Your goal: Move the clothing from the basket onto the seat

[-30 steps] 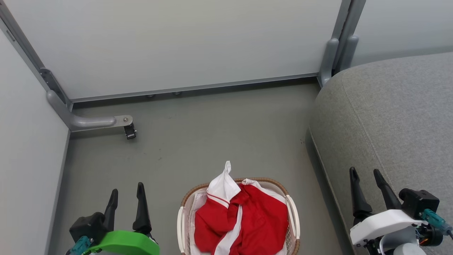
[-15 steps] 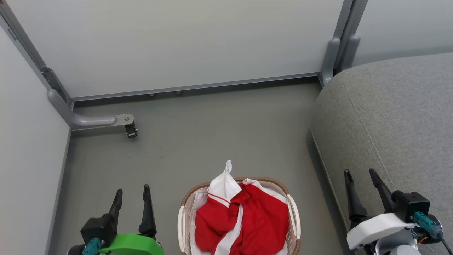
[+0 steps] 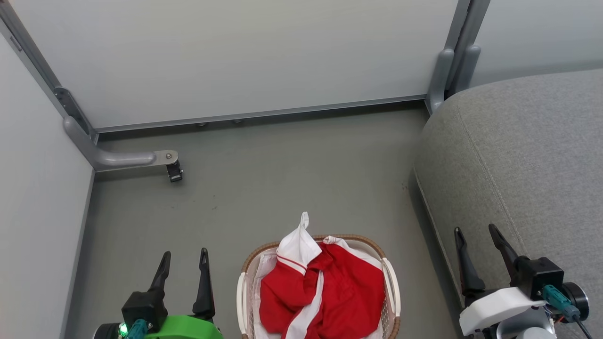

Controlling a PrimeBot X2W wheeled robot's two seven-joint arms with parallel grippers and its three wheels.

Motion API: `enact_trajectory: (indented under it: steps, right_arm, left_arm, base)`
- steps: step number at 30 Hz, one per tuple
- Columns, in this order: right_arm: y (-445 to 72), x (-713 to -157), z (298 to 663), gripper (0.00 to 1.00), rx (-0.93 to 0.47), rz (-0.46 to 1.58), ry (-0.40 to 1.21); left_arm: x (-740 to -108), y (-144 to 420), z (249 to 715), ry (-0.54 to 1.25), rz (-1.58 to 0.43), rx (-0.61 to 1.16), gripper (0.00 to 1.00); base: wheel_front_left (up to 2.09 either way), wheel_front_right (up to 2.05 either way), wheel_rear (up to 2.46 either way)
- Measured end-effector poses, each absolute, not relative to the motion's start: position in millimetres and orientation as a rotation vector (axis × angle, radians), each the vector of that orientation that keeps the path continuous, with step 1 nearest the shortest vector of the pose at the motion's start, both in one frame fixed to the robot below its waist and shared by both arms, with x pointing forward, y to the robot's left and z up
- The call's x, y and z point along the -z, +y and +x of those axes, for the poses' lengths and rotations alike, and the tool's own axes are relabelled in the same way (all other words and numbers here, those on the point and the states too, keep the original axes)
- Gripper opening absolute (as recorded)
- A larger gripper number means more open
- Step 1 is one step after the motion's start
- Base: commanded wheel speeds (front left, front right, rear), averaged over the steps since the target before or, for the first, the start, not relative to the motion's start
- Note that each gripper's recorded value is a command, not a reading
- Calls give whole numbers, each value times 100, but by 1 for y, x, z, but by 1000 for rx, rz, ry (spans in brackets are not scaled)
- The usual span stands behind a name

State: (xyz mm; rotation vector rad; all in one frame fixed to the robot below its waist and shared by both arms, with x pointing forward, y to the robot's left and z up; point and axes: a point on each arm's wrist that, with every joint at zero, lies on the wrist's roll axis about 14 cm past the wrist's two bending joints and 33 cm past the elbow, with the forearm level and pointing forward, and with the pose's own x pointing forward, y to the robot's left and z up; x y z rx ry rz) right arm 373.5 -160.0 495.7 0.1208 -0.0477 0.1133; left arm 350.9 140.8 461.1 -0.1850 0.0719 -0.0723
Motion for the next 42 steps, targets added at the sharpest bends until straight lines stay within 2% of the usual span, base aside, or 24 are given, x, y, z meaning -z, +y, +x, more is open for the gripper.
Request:
enact_trajectory:
  steps: [30, 42]
  right_arm:
    - [-159, -490, 378, 100, -114, 124, -32]
    - [-166, -486, 421, 100, -95, 112, -40]
  left_arm:
    - [-454, 133, 353, 95, -183, 96, 100]
    - [-444, 105, 395, 113, -144, 211, 100]
  base:
    - [0, 0, 0]
    - [0, 0, 0]
